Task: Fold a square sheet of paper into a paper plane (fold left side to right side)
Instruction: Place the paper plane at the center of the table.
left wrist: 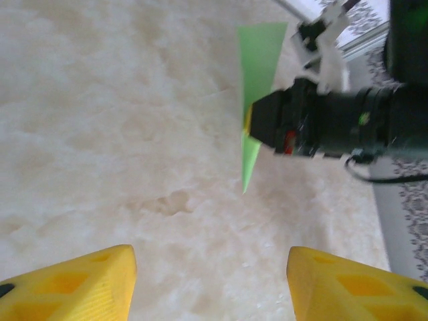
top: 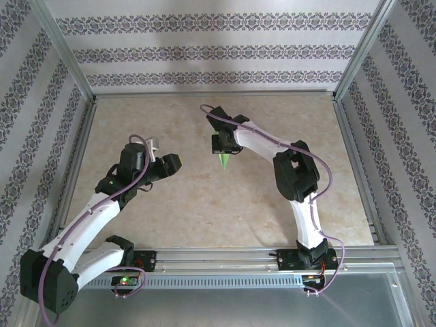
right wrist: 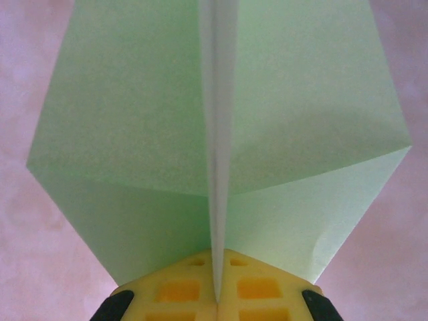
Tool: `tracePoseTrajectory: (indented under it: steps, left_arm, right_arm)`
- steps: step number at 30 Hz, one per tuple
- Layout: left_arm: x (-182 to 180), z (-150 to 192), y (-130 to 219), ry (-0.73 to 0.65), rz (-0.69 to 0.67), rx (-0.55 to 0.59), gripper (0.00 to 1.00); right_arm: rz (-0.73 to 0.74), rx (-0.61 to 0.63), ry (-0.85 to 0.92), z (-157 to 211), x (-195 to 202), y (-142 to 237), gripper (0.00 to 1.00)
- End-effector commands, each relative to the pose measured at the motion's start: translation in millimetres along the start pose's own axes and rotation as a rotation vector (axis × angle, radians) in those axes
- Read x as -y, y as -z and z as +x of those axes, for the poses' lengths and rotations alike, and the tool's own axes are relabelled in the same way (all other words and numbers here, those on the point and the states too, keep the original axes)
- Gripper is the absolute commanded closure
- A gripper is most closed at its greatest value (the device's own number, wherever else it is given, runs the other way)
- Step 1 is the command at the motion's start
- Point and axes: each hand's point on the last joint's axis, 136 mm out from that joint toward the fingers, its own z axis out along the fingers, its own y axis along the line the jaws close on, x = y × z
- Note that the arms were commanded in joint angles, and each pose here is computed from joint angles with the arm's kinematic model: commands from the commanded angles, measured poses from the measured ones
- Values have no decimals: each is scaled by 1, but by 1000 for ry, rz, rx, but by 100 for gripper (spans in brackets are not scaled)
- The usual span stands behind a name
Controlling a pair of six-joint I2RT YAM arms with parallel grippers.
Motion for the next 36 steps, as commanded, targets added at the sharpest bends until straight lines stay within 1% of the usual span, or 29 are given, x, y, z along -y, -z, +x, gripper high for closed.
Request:
tracePoseTrajectory:
  steps: [1,12,15,20,25,34,36]
  left_arm:
    - [-32,21,0,-7,-109,-66,39]
    - [-29,25,-8,-16,-81,-112,40]
    - [-28,27,-11,-13,-75,-122,40]
    - [-30,29,-13,-6,-71,-125,41]
    - [-30,29,-13,-8,-72,-126,41]
    - [-31,29,-10,-10,-82,-124,41]
    - [-32,28,-9,-13,-92,-122,41]
  right_arm:
    - [76,-39,20,-3,15,-7,100]
    - [96,-91,-1,-9,18,-37,99]
    - [100,-101,-4,-8,19,-42,96]
    - [114,-116,-3,-4,22,-49,91]
    - [116,-137,-6,1,23,-57,87]
    - [114,-173,-31,14,27,-66,76]
    - [119,-171,-41,15,31,-65,72]
